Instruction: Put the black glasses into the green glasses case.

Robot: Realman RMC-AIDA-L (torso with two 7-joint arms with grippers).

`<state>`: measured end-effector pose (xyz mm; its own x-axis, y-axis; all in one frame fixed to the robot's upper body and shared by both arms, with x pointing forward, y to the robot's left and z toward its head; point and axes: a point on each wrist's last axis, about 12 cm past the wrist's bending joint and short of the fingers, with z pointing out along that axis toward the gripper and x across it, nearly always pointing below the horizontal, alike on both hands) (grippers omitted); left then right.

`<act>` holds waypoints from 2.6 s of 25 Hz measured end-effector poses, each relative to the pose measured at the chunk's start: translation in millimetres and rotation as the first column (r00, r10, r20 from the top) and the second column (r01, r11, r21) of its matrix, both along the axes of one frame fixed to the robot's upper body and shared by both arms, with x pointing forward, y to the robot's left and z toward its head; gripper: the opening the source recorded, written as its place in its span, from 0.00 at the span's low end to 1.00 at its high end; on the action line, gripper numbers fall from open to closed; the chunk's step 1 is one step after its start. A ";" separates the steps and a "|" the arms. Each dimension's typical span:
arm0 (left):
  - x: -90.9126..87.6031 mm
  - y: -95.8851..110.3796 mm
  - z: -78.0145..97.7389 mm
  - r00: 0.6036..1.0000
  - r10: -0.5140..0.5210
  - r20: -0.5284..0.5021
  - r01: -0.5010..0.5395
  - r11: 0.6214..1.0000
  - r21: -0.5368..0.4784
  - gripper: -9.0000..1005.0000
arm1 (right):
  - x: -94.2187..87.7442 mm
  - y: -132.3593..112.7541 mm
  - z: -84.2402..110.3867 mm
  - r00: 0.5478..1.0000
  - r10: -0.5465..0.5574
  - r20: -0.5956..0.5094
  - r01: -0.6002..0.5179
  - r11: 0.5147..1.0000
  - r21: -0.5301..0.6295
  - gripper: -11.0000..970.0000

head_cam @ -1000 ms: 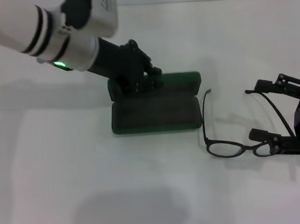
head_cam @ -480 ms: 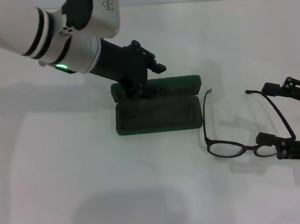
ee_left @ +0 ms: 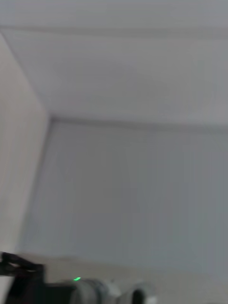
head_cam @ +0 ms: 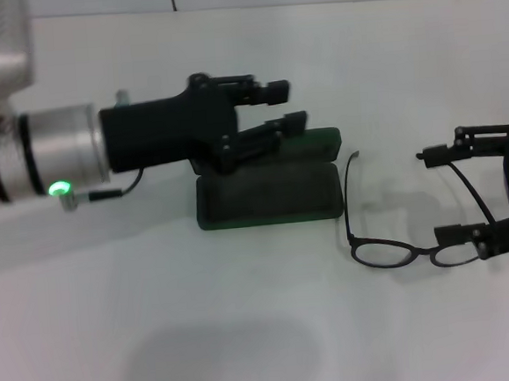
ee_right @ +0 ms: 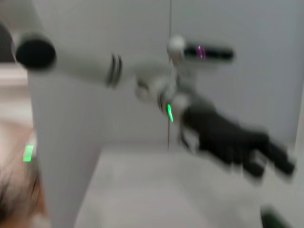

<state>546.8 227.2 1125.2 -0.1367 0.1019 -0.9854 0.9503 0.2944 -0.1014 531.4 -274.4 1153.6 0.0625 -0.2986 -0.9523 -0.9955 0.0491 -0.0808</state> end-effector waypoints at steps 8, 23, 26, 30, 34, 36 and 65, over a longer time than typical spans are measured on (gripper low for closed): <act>-32.8 36.4 -40.7 0.978 0.187 -0.096 -0.202 0.962 -0.183 0.50 | 35.5 43.2 48.2 0.999 -0.004 -0.042 -0.019 0.848 -0.530 0.85; -43.7 39.4 -60.4 0.960 0.235 -0.155 -0.263 0.944 -0.201 0.64 | 35.7 115.1 35.8 0.991 0.124 -0.054 -0.115 0.569 -0.814 0.72; -44.1 39.0 -61.0 0.960 0.232 -0.158 -0.261 0.945 -0.199 0.63 | 33.8 122.4 28.6 0.990 0.133 -0.041 -0.108 0.549 -0.829 0.68; -44.8 38.5 -61.7 0.960 0.228 -0.160 -0.258 0.946 -0.196 0.63 | 32.0 131.6 17.0 0.990 0.140 -0.023 -0.094 0.530 -0.843 0.62; -44.9 38.1 -62.1 0.961 0.225 -0.160 -0.254 0.948 -0.192 0.63 | 28.7 139.9 4.9 0.988 0.152 -0.018 -0.093 0.507 -0.857 0.57; -45.0 38.2 -62.1 0.961 0.225 -0.160 -0.254 0.948 -0.192 0.63 | 28.0 142.6 0.2 0.988 0.154 -0.010 -0.086 0.491 -0.867 0.57; -51.9 36.8 -55.1 0.978 0.140 -0.155 -0.175 0.953 -0.248 0.63 | 18.4 79.4 42.8 0.994 0.077 0.073 -0.007 0.736 -0.677 0.12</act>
